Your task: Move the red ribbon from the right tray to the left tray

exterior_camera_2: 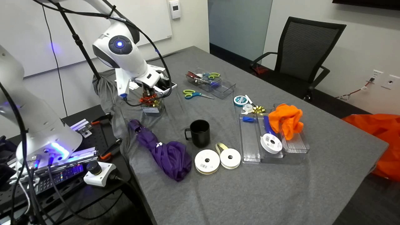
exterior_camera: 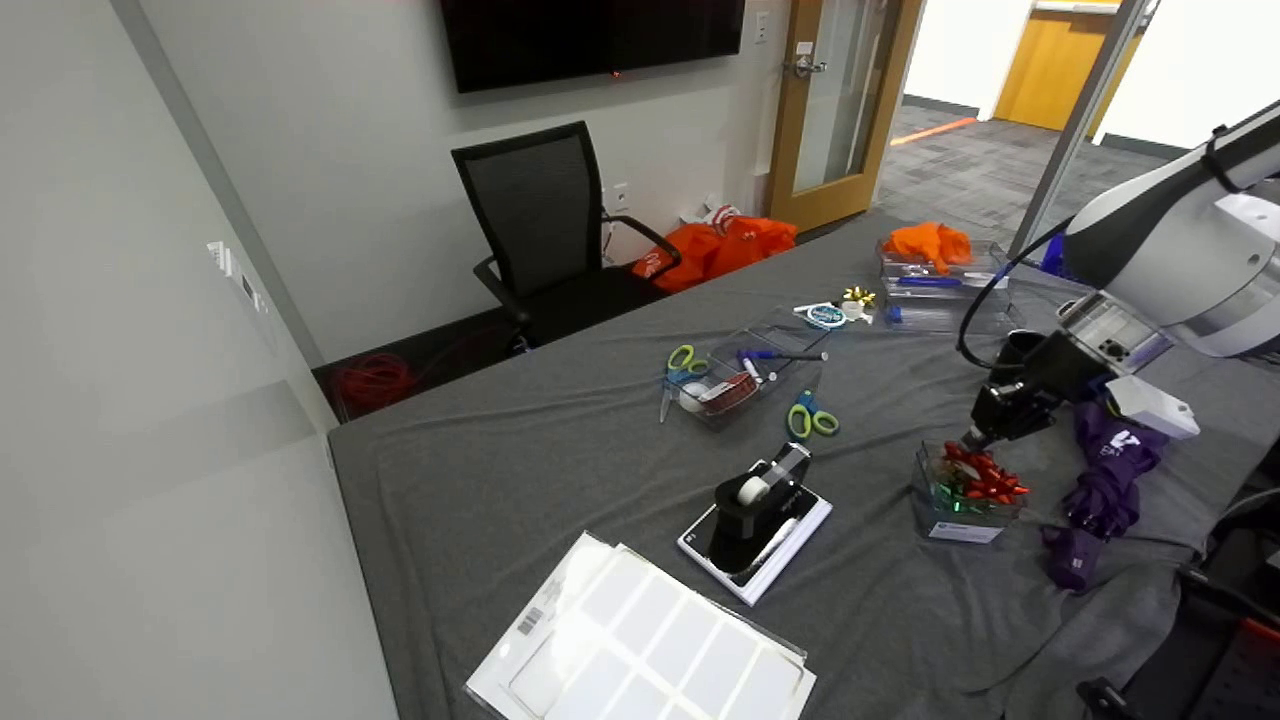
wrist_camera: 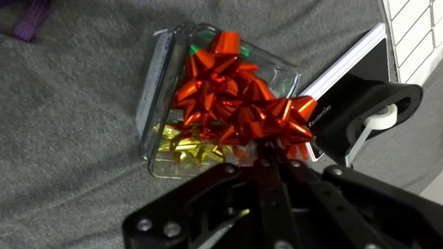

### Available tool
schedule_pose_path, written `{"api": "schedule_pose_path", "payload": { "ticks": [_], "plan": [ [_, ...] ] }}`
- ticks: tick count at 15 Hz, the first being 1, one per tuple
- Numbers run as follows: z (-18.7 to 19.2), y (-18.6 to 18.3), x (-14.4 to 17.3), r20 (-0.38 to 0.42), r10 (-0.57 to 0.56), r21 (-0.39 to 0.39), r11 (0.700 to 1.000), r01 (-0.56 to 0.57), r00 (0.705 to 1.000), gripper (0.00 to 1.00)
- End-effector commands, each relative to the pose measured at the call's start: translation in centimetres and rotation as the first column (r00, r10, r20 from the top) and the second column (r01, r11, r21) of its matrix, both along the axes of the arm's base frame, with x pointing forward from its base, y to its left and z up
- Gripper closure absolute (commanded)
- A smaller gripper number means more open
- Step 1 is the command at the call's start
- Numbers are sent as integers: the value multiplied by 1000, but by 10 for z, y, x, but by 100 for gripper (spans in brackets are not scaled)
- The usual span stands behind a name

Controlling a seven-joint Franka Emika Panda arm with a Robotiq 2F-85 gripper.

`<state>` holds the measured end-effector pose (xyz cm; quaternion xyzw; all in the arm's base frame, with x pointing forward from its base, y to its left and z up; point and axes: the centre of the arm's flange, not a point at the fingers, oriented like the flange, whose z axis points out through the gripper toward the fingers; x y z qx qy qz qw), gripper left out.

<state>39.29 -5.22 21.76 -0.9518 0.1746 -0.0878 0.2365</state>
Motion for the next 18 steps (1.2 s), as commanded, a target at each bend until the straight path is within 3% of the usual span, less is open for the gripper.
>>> {"api": "schedule_pose_path", "payload": {
  "ticks": [1,2,3,5,13,18],
  "plan": [
    [-18,3,-7,16,-18,-45,999,18,1000,100],
    [-20,3,-7,13,-27,-54,998,28,1000,73],
    [-21,3,-7,6,-41,-58,998,41,999,72],
    [-18,1,-9,-10,-49,-53,997,49,999,60],
    [7,-3,-23,21,-10,-23,1000,11,1000,2],
    [34,-9,-32,60,25,-32,999,-23,998,0]
  ]
}}
